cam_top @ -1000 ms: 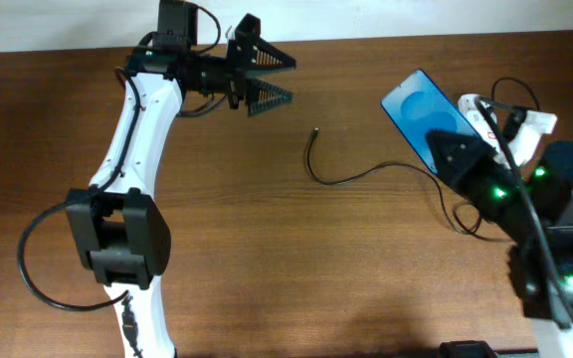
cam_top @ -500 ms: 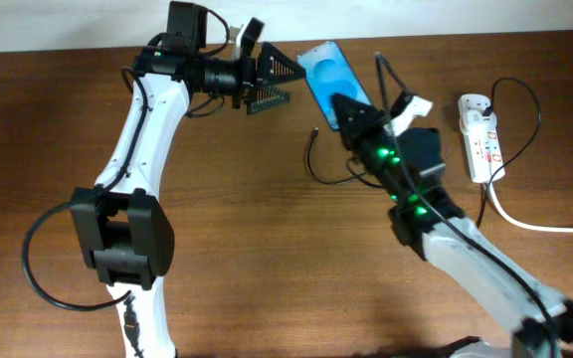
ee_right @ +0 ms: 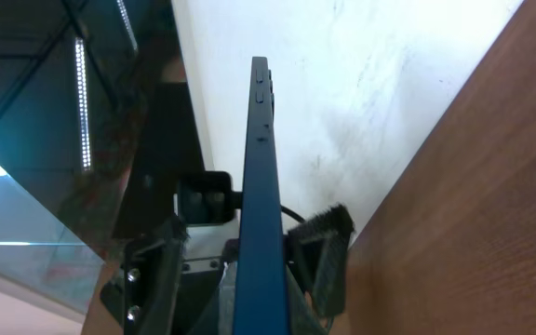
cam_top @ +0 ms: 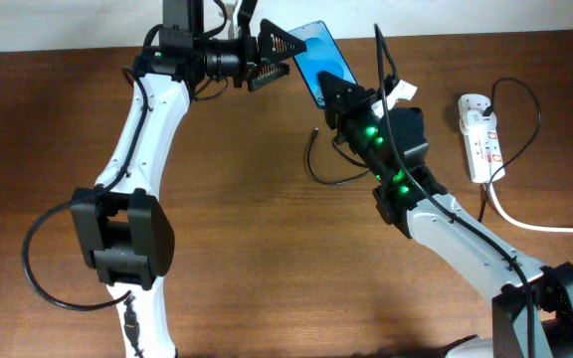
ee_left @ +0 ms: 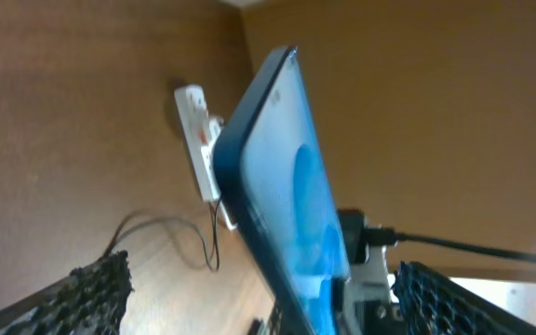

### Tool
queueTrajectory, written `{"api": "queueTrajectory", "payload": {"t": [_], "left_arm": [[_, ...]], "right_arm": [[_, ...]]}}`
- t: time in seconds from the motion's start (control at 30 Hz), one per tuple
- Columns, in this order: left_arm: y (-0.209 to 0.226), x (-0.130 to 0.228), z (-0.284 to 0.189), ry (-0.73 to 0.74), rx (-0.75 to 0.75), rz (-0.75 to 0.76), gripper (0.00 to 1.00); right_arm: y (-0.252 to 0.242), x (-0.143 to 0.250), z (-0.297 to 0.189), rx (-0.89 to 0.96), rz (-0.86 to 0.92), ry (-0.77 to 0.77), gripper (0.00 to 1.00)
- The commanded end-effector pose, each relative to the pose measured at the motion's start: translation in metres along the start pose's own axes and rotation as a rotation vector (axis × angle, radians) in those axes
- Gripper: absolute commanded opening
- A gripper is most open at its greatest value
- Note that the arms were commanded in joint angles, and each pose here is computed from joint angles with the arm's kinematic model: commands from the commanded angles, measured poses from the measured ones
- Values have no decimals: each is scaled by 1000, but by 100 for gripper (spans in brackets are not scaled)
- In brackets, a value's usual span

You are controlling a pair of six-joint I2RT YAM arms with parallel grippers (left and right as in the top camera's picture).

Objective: Plug charger to phone and switch on socket

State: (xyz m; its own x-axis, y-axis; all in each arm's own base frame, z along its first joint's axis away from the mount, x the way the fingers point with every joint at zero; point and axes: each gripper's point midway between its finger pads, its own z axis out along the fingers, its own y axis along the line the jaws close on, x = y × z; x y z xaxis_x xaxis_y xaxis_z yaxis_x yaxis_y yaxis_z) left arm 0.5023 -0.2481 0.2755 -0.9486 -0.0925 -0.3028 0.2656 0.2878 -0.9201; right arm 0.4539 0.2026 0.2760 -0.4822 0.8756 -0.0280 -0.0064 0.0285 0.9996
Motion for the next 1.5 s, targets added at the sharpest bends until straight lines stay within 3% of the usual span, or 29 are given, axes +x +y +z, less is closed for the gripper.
{"api": "queueTrajectory", "payload": {"t": [0.0,0.43,0.6,0.7,0.73,0.8,1.03,1.1,1.3,1.47], "left_arm": [[-14,-11,-2,-39,21,-18,96],[-53,4,41,40,129,-202,96],[-48,3,46,37,122,-231,89],[-48,3,48,27,114,-237,70],[-47,2,49,22,111,-238,57],[-47,1,49,15,107,-238,40],[-48,2,49,22,112,-233,34],[-48,3,49,28,115,-232,21],[-48,3,49,28,115,-233,15],[-48,3,49,28,114,-233,0]], "right_arm": [[24,1,1,-54,6,-14,4],[19,1,2,-32,9,-49,4],[17,2,2,-24,10,-46,4],[17,3,2,-25,10,-42,4],[17,6,3,-25,10,-37,4],[17,11,3,-25,9,-28,4],[16,19,3,-18,10,4,4],[14,22,3,-10,11,23,4],[14,27,3,-11,11,51,4],[14,28,3,-12,11,57,4]]}}
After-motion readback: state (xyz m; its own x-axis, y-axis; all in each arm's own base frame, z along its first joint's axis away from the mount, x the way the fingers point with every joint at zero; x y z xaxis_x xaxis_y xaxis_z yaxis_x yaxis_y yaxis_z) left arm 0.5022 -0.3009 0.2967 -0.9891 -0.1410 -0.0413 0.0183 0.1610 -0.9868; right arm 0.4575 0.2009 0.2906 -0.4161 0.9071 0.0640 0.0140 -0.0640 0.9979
